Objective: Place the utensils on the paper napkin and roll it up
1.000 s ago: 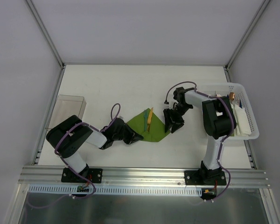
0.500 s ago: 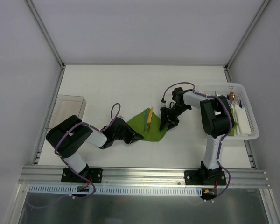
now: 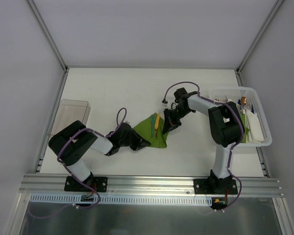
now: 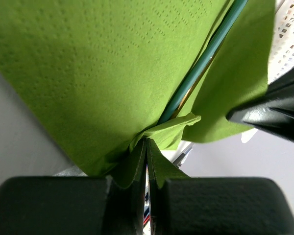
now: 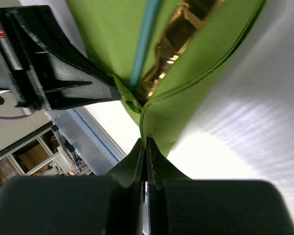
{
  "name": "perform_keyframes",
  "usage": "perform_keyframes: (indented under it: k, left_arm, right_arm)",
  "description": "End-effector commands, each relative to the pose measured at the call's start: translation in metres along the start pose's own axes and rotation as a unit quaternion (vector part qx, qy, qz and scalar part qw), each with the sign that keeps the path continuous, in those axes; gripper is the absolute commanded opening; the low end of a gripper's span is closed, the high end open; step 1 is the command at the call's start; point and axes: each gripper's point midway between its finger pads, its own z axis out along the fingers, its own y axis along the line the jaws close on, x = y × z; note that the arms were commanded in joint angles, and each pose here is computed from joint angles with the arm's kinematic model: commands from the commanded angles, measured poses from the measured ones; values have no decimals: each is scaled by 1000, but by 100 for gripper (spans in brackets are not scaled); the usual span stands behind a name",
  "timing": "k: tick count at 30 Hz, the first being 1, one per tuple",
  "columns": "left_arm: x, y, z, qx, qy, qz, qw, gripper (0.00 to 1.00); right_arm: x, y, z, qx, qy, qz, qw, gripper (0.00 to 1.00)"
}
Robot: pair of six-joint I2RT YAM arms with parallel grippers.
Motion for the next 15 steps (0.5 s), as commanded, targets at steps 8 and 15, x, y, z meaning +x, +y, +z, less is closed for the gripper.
perform_keyframes:
  k: [8,15]
  left_arm:
    - [-10,24,5,-50,-21,0,999,0]
    - [-9,26,5,-53,-20,-1,998,0]
  right_arm:
    - [-18,57,3,-54,-7,8,998,0]
    - [-19,62,27,-66,20,49,996,0]
